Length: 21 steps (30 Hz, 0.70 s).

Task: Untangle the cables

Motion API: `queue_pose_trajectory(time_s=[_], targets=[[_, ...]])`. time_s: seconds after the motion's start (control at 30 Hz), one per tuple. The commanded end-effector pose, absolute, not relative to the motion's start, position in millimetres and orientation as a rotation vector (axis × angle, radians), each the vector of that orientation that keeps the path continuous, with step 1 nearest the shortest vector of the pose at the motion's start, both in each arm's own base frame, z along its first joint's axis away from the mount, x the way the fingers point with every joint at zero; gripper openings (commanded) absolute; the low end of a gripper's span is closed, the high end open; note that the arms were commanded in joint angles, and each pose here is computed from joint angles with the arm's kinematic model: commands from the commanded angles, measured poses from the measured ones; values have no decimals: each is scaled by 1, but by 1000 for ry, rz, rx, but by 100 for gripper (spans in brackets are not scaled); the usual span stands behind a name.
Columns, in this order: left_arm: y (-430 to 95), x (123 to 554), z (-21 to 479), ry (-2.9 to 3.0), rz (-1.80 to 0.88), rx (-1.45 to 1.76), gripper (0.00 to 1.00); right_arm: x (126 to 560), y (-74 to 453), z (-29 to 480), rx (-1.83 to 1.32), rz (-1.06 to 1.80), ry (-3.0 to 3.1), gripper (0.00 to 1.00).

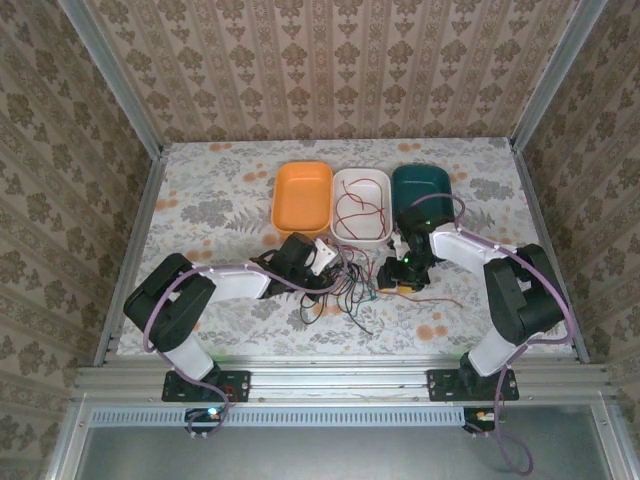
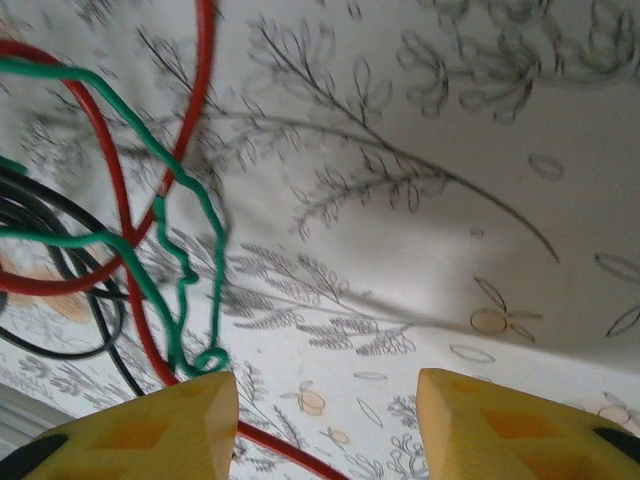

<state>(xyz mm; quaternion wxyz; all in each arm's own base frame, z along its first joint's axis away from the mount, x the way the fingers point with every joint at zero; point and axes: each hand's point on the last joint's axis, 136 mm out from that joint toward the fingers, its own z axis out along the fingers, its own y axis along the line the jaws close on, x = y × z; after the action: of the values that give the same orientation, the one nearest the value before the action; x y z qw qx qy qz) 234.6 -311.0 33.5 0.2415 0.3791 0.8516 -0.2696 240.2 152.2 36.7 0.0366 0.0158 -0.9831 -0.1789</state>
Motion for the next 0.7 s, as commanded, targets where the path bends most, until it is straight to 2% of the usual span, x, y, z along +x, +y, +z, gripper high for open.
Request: queue_pose_trajectory(time_s=[0.0,0.1,0.37,0.67], targets=[[-314,239,34,2323,-744,1060,0,226,154,41,68,-571,-2972,46],[-314,239,33,2326,-751,1054,0,223,156,43,71,-595,-2957,40],[-315,238,30,2333,-749,1071,0,210,161,52,73,-655,-2931,47],[-317,239,30,2328,-751,1088,0,194,169,46,159,-615,-2878,49]])
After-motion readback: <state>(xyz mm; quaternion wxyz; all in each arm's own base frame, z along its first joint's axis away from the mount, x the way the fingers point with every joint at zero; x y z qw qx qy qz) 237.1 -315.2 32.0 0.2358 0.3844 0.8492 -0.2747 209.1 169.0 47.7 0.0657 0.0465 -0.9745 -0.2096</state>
